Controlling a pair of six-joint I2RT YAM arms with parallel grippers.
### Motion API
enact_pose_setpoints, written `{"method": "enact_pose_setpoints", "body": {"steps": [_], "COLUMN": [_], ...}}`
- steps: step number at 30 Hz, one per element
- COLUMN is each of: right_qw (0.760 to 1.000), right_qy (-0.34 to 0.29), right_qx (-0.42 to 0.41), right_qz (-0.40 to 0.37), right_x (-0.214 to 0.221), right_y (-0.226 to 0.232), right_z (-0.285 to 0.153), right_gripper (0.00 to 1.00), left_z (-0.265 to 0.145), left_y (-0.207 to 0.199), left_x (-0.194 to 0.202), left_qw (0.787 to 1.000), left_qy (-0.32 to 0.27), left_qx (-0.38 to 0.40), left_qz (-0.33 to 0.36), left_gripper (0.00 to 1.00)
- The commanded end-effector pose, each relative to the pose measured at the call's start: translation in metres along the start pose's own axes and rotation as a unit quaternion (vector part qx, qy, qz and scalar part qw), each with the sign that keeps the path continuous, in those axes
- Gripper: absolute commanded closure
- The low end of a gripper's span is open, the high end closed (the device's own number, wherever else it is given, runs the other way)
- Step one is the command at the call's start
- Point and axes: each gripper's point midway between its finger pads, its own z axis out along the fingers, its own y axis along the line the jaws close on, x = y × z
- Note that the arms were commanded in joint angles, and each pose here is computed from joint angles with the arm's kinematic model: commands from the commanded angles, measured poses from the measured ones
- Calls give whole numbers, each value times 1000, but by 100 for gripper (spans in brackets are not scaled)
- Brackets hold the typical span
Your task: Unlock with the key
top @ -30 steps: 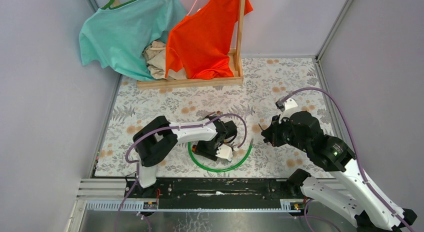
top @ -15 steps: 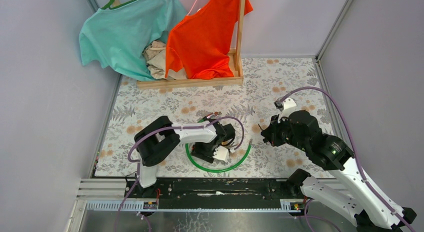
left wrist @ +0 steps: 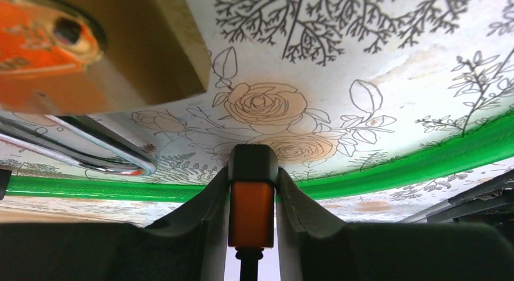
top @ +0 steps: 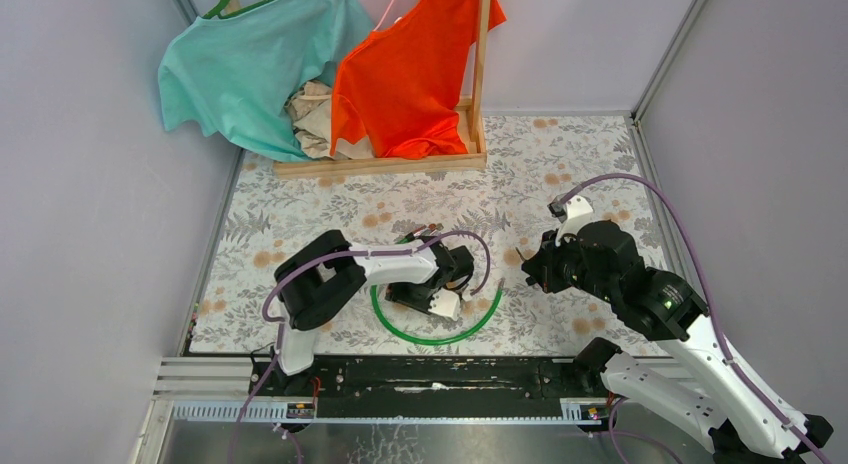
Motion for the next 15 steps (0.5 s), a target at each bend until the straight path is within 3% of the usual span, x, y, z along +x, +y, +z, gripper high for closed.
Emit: {"method": "enact_pose_setpoints", "body": {"steps": [1,4,9,15], "right_qw": [999,999,999,999], "right_qy": [-31,-31,-35,-29], "right_qx": [-13,-9,0,-8], "right_qz": [-9,-12,-16,-24], "right_x": [-22,-24,-28,-35], "right_y": [7,7,4,10], "right_z": [-10,-12,-17,-19], "right_gripper": [100,100,100,100], "left_z": [-6,-13,-57,-123], "left_y": [1,1,7,7], "left_x": [-3,-4,-17,-15], "left_qw": [1000,999,989,938], "left_qy": [-17,-36,-137,-336], "left_qx": [0,4,35,71], "left_qz": [-2,-9,-42,-48], "left_gripper": [93,97,100,100]}}
